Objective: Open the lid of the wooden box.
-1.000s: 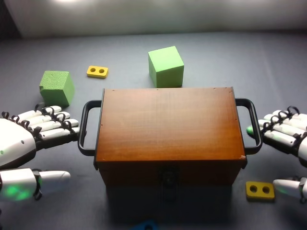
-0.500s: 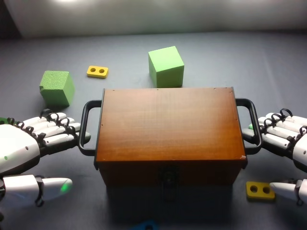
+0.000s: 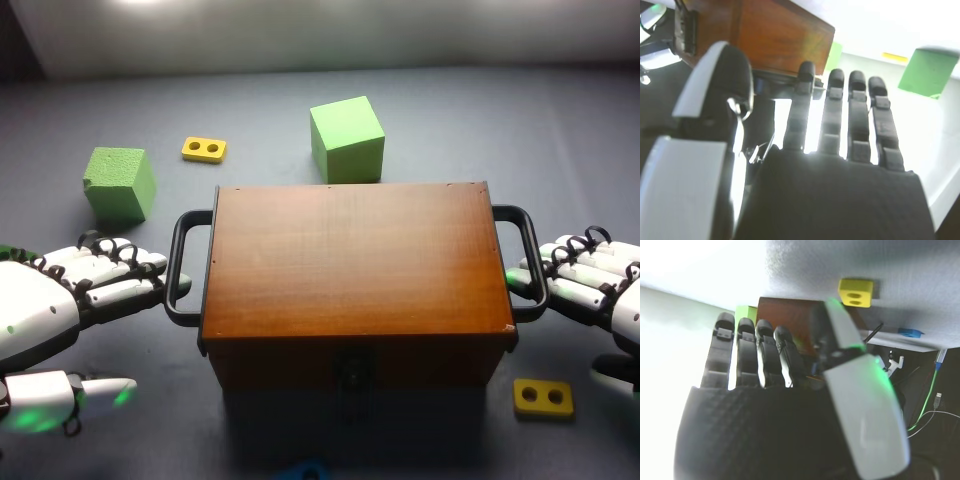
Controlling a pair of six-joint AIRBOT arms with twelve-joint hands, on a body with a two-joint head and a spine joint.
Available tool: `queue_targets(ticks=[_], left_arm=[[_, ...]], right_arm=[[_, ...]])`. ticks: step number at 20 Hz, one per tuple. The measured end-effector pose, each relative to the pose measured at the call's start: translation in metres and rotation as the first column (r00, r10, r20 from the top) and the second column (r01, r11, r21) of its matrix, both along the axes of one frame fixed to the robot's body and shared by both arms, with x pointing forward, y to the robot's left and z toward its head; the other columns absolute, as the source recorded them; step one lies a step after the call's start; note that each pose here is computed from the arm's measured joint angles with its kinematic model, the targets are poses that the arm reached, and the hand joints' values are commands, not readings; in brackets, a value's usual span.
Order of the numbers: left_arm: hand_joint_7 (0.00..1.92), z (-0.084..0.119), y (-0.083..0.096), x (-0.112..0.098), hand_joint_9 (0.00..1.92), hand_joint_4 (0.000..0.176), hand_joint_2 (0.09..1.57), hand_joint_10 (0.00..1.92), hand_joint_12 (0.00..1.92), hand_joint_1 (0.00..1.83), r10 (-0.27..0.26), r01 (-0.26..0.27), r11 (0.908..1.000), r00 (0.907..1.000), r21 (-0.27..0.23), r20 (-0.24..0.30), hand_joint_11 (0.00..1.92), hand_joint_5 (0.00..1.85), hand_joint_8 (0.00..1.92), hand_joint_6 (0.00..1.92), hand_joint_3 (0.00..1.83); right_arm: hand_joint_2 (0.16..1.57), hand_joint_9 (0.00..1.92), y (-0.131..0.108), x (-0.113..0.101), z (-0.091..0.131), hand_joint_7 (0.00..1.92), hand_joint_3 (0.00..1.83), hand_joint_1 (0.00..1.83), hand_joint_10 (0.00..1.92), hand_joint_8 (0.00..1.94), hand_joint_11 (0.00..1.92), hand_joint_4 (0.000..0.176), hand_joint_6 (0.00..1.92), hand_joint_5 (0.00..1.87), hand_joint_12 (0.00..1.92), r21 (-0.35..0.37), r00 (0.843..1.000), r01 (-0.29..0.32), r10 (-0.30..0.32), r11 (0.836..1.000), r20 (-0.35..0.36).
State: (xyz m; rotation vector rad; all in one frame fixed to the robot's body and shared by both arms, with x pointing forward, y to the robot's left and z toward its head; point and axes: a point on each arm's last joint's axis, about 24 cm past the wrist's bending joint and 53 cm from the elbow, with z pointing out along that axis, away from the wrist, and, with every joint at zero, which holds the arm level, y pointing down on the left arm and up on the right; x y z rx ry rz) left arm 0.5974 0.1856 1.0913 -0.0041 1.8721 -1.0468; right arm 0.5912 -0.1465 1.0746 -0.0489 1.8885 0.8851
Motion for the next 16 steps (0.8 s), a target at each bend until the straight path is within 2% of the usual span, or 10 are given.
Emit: queue_targets(ticks=[3, 5, 8, 10, 11, 12, 13, 14, 15, 16], left_arm=[[0.0, 0.0, 0.0, 0.0, 0.0, 0.155, 1.39, 0.0, 0.0, 0.39, 0.0, 0.0, 1.0, 1.0, 0.0, 0.0, 0.0, 0.0, 0.0, 0.0, 0.0], [0.0, 0.0, 0.0, 0.001, 0.0, 0.161, 1.41, 0.0, 0.0, 0.37, 0.001, -0.001, 1.0, 1.0, 0.001, 0.001, 0.0, 0.0, 0.0, 0.0, 0.0], [0.0, 0.0, 0.001, 0.001, 0.0, 0.134, 1.39, 0.0, 0.0, 0.45, 0.002, -0.002, 1.0, 1.0, 0.0, 0.001, 0.0, 0.0, 0.0, 0.0, 0.0], [0.0, 0.0, 0.001, 0.001, 0.0, 0.159, 1.38, 0.0, 0.0, 0.52, 0.003, -0.003, 1.0, 1.0, -0.001, 0.001, 0.0, 0.0, 0.0, 0.0, 0.0], [0.0, 0.0, 0.001, 0.001, 0.0, 0.147, 1.38, 0.0, 0.0, 0.53, 0.003, -0.003, 1.0, 1.0, -0.001, 0.001, 0.0, 0.0, 0.0, 0.0, 0.0], [0.0, 0.0, 0.001, 0.001, 0.0, 0.145, 1.37, 0.0, 0.0, 0.56, 0.003, -0.003, 1.0, 1.0, -0.001, 0.001, 0.0, 0.0, 0.0, 0.0, 0.0], [0.0, 0.001, 0.001, 0.001, 0.0, 0.161, 1.37, 0.0, 0.0, 0.57, 0.003, -0.003, 1.0, 1.0, -0.003, 0.003, 0.0, 0.0, 0.0, 0.0, 0.0], [0.0, 0.001, 0.001, 0.001, 0.0, 0.163, 1.37, 0.0, 0.0, 0.59, 0.003, -0.003, 1.0, 1.0, -0.005, 0.005, 0.0, 0.0, 0.0, 0.0, 0.0], [0.0, 0.002, 0.001, 0.001, 0.0, 0.173, 1.36, 0.0, 0.0, 0.62, 0.004, -0.004, 1.0, 1.0, -0.008, 0.007, 0.0, 0.0, 0.0, 0.0, 0.0], [0.0, 0.003, 0.001, 0.001, 0.0, 0.167, 1.35, 0.0, 0.0, 0.65, 0.005, -0.005, 0.9999, 0.9999, -0.012, 0.01, 0.0, 0.0, 0.0, 0.0, 0.0]], right_arm=[[1.43, 0.0, -0.002, 0.001, 0.002, 0.0, 0.01, 1.0, 0.0, 0.0, 0.0, 0.0, 0.0, 0.0, 0.0, 0.002, 1.0, 0.005, -0.005, 1.0, 0.0], [1.41, 0.0, -0.004, 0.002, 0.003, 0.0, 0.0, 1.07, 0.0, 0.0, 0.0, 0.0, 0.0, 0.0, 0.0, 0.005, 1.0, 0.008, -0.008, 1.0, 0.0], [1.39, 0.0, -0.005, 0.002, 0.004, 0.0, 0.0, 1.1, 0.0, 0.0, 0.0, 0.0, 0.0, 0.0, 0.0, 0.008, 1.0, 0.013, -0.013, 1.0, 0.0], [1.38, 0.0, -0.007, 0.004, 0.006, 0.0, 0.0, 1.15, 0.0, 0.0, 0.0, 0.0, 0.0, 0.0, 0.0, 0.012, 1.0, 0.021, -0.021, 1.0, 0.003], [1.38, 0.0, -0.008, 0.004, 0.007, 0.0, 0.0, 1.15, 0.0, 0.0, 0.0, 0.0, 0.0, 0.0, 0.0, 0.015, 1.0, 0.024, -0.024, 1.0, 0.005], [1.4, 0.0, -0.008, 0.005, 0.008, 0.0, 0.0, 1.13, 0.0, 0.0, 0.0, 0.0, 0.0, 0.0, 0.0, 0.017, 1.0, 0.026, -0.026, 1.0, 0.008], [1.41, 0.0, -0.009, 0.005, 0.009, 0.0, 0.0, 1.11, 0.0, 0.0, 0.0, 0.0, 0.0, 0.0, 0.0, 0.018, 1.0, 0.027, -0.027, 0.999, 0.008], [1.41, 0.0, -0.009, 0.005, 0.009, 0.0, 0.0, 1.1, 0.0, 0.0, 0.0, 0.0, 0.0, 0.0, 0.0, 0.02, 1.0, 0.029, -0.029, 0.999, 0.009], [1.43, 0.0, -0.009, 0.005, 0.011, 0.0, 0.01, 1.06, 0.0, 0.0, 0.0, 0.0, 0.0, 0.0, 0.0, 0.024, 0.999, 0.03, -0.03, 0.999, 0.013], [1.44, 0.0, -0.01, 0.005, 0.013, 0.0, 0.02, 1.03, 0.0, 0.0, 0.0, 0.0, 0.0, 0.0, 0.0, 0.032, 0.999, 0.034, -0.034, 0.999, 0.012]])
